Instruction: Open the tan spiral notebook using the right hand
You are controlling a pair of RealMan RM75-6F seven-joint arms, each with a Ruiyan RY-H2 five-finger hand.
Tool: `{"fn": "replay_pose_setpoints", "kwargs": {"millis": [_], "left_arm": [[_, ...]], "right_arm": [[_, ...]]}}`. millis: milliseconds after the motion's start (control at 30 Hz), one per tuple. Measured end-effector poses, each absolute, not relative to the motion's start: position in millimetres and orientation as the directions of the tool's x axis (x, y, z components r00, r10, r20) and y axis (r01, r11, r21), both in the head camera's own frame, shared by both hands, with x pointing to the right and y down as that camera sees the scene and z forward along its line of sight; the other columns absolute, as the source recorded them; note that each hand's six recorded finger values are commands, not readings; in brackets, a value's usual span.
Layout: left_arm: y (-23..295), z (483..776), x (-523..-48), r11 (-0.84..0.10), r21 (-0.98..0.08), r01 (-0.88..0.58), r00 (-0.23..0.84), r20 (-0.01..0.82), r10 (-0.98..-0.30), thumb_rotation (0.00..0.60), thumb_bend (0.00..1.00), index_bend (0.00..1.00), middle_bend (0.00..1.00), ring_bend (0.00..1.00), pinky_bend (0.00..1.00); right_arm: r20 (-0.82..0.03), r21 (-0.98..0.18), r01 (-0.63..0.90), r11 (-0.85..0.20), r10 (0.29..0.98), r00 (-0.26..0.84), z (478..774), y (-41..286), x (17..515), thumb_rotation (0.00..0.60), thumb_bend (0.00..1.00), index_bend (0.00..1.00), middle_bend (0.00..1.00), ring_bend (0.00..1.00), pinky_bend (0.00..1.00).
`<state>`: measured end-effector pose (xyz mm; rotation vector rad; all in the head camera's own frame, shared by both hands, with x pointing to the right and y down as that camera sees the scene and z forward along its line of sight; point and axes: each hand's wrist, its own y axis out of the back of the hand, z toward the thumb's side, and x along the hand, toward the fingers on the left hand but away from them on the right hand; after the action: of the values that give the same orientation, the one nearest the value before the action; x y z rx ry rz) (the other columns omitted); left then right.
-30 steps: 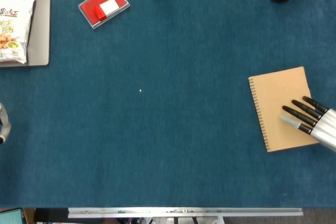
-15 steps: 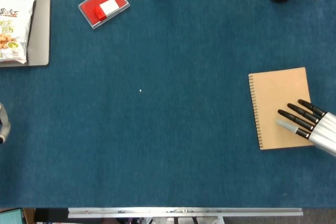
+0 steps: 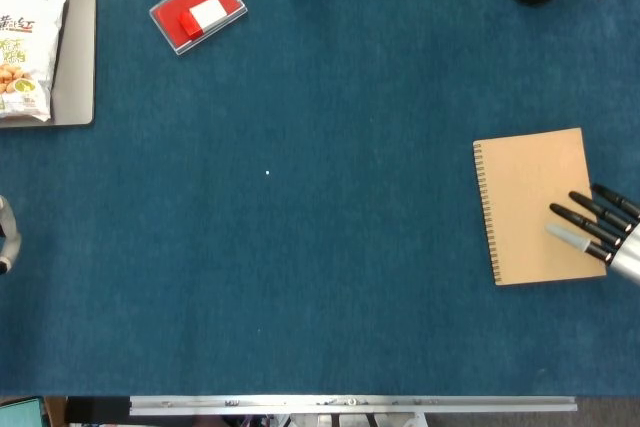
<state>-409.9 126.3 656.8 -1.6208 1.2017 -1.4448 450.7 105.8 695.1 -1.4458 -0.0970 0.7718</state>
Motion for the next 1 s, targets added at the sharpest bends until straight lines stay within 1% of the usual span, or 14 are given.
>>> {"fn": "replay_pose_setpoints", "kwargs": {"millis": [233, 533, 767, 1000], "left_arm": [[126.4, 656.0, -409.8, -0.368, -0.906, -0.211, -0.027, 0.381, -0.924, 0.6, 0.3, 0.66, 0.61, 0.57, 0.72], [126.4, 655.9, -410.4, -0.368, -0.905, -0.212, -0.028, 0.382, -0.924, 0.6, 0.3, 0.66, 0.61, 0.57, 0.72], [126.2, 655.3, -410.0, -0.365, -0.907, -0.212, -0.028, 0.379, -0.925, 0.6, 0.3, 0.66, 0.61, 0.57, 0.72], [126.5, 653.8, -410.8, -0.362, -0.907, -0.216, -0.03, 0.377, -0.926, 0.6, 0.3, 0.66, 0.61, 0.57, 0.72]], "right_arm": [[-0.406, -0.893, -0.443, -0.077, 0.558, 0.723, 699.8, 95.7, 458.1, 0.6, 0.0, 0.0, 0.06, 0.0, 0.14], [-0.429, -0.88, -0.465, -0.091, 0.57, 0.701, 708.3, 89.7, 462.8, 0.6, 0.0, 0.0, 0.06, 0.0, 0.14], [-0.451, -0.871, -0.478, -0.112, 0.567, 0.689, 716.6, 87.5, 463.4, 0.6, 0.09, 0.0, 0.06, 0.0, 0.14], [-0.474, -0.86, -0.493, -0.13, 0.56, 0.68, 723.8, 88.0, 464.8, 0.6, 0.14, 0.0, 0.06, 0.0, 0.14]]}}
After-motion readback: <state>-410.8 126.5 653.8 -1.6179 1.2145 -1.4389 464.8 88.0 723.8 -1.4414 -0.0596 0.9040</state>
